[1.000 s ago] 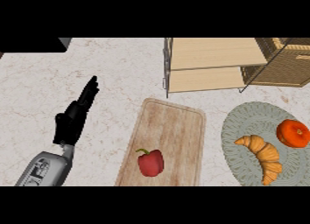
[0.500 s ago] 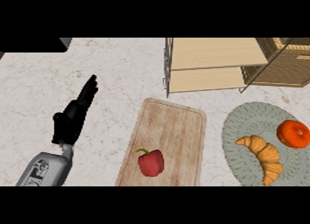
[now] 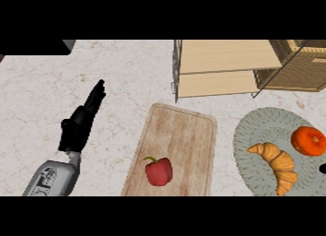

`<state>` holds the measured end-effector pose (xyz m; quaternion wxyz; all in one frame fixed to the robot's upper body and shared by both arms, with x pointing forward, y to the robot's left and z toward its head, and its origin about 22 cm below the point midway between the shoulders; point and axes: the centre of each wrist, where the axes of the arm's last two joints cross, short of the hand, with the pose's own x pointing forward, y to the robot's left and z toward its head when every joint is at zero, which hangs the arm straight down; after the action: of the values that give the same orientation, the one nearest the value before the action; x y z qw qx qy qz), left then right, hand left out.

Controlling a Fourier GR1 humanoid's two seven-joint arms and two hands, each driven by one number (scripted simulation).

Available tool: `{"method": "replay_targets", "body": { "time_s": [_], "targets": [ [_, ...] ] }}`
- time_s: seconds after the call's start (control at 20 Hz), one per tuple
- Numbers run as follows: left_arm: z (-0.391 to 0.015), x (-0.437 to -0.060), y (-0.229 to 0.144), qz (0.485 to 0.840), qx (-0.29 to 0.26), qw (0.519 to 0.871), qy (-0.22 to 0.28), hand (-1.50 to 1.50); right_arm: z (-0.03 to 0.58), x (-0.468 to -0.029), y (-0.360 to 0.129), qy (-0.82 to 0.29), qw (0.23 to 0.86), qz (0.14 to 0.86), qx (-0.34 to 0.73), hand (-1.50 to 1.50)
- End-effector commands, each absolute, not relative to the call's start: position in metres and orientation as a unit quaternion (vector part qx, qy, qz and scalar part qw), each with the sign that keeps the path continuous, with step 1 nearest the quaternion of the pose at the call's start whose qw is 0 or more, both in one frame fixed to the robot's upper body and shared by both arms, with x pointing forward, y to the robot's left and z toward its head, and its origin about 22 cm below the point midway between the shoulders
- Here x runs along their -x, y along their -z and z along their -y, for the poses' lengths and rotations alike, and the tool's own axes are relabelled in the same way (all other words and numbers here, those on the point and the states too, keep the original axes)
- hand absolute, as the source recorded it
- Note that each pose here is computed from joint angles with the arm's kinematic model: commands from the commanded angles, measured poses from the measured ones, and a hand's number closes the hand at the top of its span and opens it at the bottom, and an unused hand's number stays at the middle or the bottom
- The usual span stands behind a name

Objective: Pick the squash from the placemat and place it in the tiered shelf

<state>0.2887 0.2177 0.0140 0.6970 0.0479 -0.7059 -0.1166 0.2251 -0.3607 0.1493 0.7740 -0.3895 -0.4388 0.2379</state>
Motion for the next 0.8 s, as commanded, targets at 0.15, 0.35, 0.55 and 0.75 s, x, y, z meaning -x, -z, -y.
{"method": "replay_targets", "body": {
  "time_s": [0.15, 0.35, 0.55, 0.75],
  "targets": [
    [-0.216, -0.274, -0.008, 0.709, -0.047, 0.694, 0.116, 0.00, 0.366, -0.245, -0.133, -0.238, 0.784, 0.418, 0.393, -1.50],
    [-0.228, -0.295, -0.020, 0.709, -0.046, 0.693, 0.125, 0.00, 0.347, -0.243, -0.143, -0.238, 0.782, 0.424, 0.389, -1.50],
    [-0.220, -0.274, -0.018, 0.700, -0.046, 0.702, 0.121, 0.00, 0.352, -0.235, -0.141, -0.260, 0.784, 0.397, 0.401, -1.50],
    [-0.218, -0.285, -0.022, 0.702, -0.044, 0.701, 0.118, 0.00, 0.368, -0.238, -0.113, -0.263, 0.785, 0.391, 0.402, -1.50]
  ]
}}
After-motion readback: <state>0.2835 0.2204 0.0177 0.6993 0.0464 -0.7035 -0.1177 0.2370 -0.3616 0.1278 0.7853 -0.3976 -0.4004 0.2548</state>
